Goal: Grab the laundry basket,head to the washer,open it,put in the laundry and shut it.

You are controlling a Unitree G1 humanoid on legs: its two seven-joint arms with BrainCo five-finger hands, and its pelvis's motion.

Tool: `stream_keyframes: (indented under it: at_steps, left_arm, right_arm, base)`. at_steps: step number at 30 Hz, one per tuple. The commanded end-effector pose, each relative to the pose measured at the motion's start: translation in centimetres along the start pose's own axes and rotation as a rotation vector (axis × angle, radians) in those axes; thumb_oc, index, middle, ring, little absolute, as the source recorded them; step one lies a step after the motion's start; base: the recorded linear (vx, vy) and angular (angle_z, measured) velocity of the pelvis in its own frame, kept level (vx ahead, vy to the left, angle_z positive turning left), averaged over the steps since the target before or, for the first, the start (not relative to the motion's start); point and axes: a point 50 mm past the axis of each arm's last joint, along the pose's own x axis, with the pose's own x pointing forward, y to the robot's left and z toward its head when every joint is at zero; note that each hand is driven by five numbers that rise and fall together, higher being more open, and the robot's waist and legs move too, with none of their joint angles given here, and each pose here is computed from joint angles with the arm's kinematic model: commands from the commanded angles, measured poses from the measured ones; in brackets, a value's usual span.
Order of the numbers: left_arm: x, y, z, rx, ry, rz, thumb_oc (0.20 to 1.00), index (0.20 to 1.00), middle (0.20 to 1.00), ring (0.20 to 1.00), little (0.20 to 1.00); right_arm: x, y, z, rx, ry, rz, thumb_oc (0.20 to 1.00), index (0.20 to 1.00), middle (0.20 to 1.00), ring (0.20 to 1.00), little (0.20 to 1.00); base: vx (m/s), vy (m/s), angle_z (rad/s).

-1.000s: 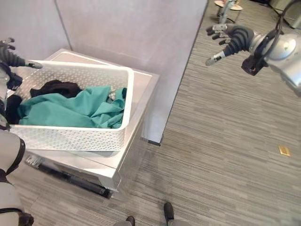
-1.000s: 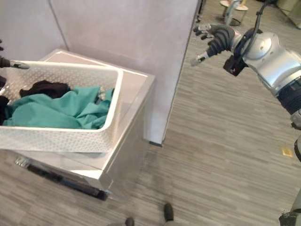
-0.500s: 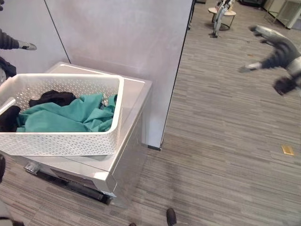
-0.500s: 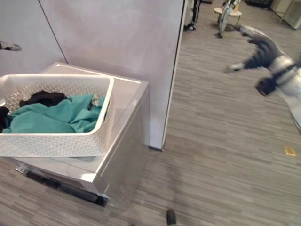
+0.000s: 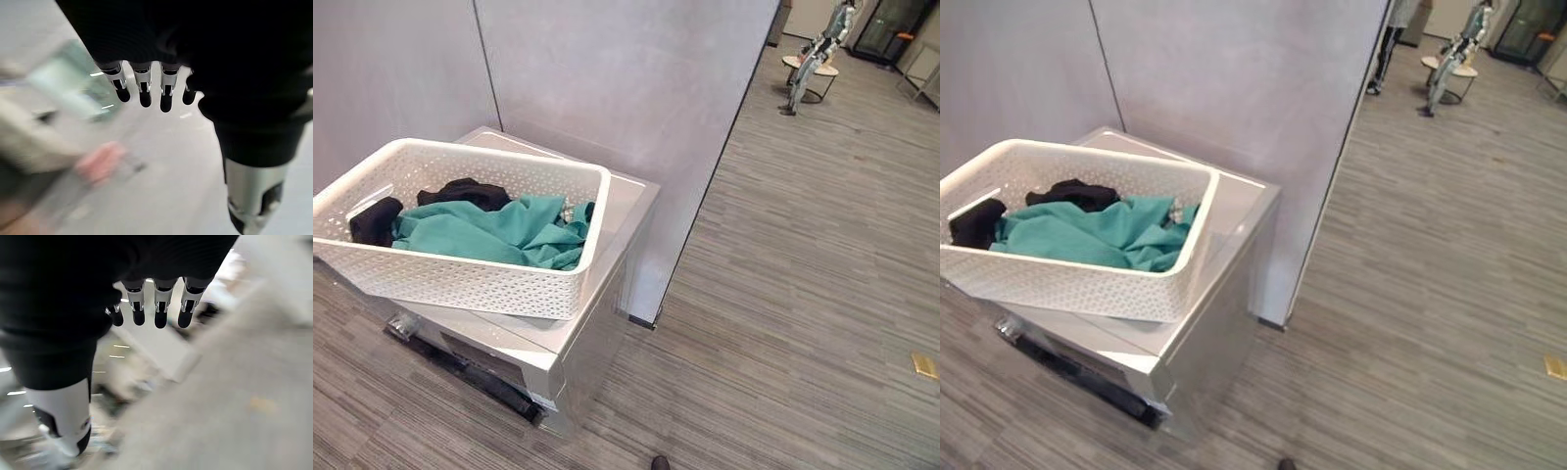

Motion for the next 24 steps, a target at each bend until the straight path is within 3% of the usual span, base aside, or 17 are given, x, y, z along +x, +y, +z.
stream_keyframes:
  at_steps: [1, 2, 3, 4, 7, 8, 9, 11, 12, 19, 24]
  left_arm:
    - [-1.5, -3.4, -2.2, -0.066, 0.132, -0.075, 1.000, 1.000, 1.000, 1.000, 1.000]
    - [-1.5, -3.4, -2.2, -0.067, 0.132, -0.075, 1.000, 1.000, 1.000, 1.000, 1.000]
    - [-5.5, -7.6, -6.5, 0.033, 0.317, -0.280, 1.000, 1.000, 1.000, 1.000, 1.000]
    - [-5.5, -7.6, -6.5, 0.033, 0.317, -0.281, 1.000, 1.000, 1.000, 1.000, 1.000]
    - [-10.6, -10.6, -10.3, 0.084, 0.503, -0.459, 1.000, 1.000, 1.000, 1.000, 1.000]
    - [-13.3, -12.2, -11.4, 0.129, 0.560, -0.574, 1.000, 1.000, 1.000, 1.000, 1.000]
    - [-18.5, -13.9, -13.5, 0.203, 0.669, -0.762, 1.000, 1.000, 1.000, 1.000, 1.000]
    - [-20.2, -14.3, -14.1, 0.212, 0.705, -0.818, 1.000, 1.000, 1.000, 1.000, 1.000]
    - [-23.3, -14.0, -15.7, 0.255, 0.786, -0.917, 1.000, 1.000, 1.000, 1.000, 1.000]
    - [-29.5, -16.5, -15.1, 0.275, 0.753, -1.160, 1.000, 1.000, 1.000, 1.000, 1.000]
    - [-29.7, -18.7, -12.7, 0.279, 0.595, -1.242, 1.000, 1.000, 1.000, 1.000, 1.000]
  right_arm:
    - [0.8, 2.3, 1.8, -0.038, -0.024, 0.107, 1.000, 1.000, 1.000, 1.000, 1.000]
    - [0.8, 2.3, 1.8, -0.036, -0.025, 0.107, 1.000, 1.000, 1.000, 1.000, 1.000]
    - [-0.3, 5.6, -1.8, -0.022, 0.137, 0.209, 1.000, 1.000, 1.000, 1.000, 1.000]
    - [-0.3, 5.5, -1.8, -0.021, 0.137, 0.209, 1.000, 1.000, 1.000, 1.000, 1.000]
    - [-1.7, 9.3, -3.5, -0.007, 0.243, 0.318, 1.000, 1.000, 1.000, 1.000, 1.000]
    - [-2.6, 10.8, -4.5, -0.031, 0.280, 0.377, 1.000, 1.000, 1.000, 1.000, 1.000]
    - [-5.2, 13.1, -7.5, -0.008, 0.403, 0.468, 1.000, 1.000, 1.000, 1.000, 1.000]
    - [-6.0, 13.2, -8.7, 0.011, 0.458, 0.477, 1.000, 1.000, 1.000, 1.000, 1.000]
    - [-8.0, 13.6, -11.2, -0.013, 0.560, 0.513, 1.000, 1.000, 1.000, 1.000, 1.000]
    - [-13.4, 16.4, -14.8, -0.232, 0.631, 0.714, 1.000, 1.000, 1.000, 1.000, 1.000]
    - [-13.8, 16.9, -14.7, -0.286, 0.584, 0.750, 1.000, 1.000, 1.000, 1.000, 1.000]
  base:
    - [-0.07, 0.075, 0.08]
    - [-0.14, 0.086, 0.06]
    - [-0.07, 0.042, 0.03]
    - [-0.11, 0.047, 0.01]
    - [-0.12, 0.040, -0.04]
    - [-0.14, 0.112, -0.54]
    - [-0.09, 0.102, -0.52]
    - [-0.01, 0.043, -0.23]
    - [0.02, 0.014, -0.07]
    - [0.04, -0.055, -0.05]
    - [-0.03, -0.057, 0.34]
